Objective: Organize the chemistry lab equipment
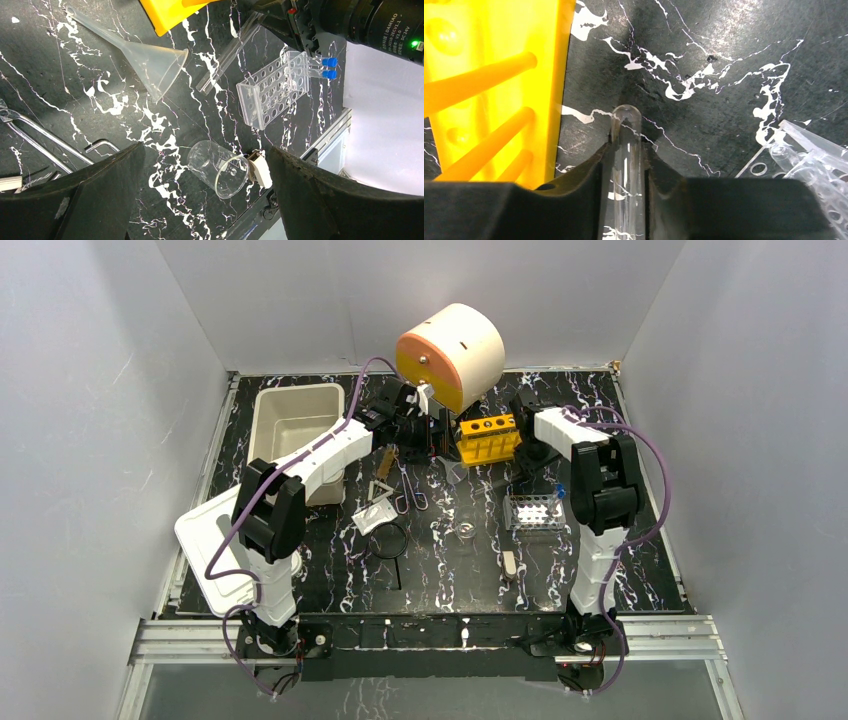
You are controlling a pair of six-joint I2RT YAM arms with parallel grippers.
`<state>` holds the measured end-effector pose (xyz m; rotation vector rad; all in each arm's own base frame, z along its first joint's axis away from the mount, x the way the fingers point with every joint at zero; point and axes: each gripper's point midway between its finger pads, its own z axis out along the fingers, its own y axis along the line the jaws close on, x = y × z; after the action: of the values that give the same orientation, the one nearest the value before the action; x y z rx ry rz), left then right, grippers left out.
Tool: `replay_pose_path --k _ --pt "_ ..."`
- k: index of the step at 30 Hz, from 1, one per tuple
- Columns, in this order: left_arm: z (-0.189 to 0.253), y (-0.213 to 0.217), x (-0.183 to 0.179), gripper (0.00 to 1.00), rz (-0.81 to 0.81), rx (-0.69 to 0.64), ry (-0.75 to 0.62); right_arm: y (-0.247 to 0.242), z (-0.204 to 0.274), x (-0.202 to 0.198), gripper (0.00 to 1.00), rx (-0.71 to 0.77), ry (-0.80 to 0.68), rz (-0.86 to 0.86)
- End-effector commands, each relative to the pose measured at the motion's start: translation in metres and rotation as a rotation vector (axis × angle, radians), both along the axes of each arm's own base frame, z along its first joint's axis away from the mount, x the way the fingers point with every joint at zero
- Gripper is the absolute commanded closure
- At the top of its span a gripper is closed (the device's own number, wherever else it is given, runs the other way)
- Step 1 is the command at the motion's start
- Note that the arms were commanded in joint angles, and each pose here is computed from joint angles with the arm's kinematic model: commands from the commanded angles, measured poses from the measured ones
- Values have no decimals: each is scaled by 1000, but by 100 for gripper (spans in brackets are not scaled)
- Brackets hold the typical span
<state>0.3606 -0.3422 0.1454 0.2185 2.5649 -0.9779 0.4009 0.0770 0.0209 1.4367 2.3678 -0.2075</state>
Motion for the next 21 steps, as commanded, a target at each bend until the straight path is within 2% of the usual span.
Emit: replay_pose_path --k 1,5,12,21 --pt "38 8 -6 7 -7 -31 -71 0 -16 -1 72 -5 24 -60" --pt "39 8 -4 7 -14 -31 -82 -2 -1 9 77 -13 -36 -34" --pt "40 1 -2 5 -48 -46 -89 -2 46 24 77 -4 -174 11" --pt "44 -11 2 2 -85 -93 -85 4 96 23 77 63 -312 83"
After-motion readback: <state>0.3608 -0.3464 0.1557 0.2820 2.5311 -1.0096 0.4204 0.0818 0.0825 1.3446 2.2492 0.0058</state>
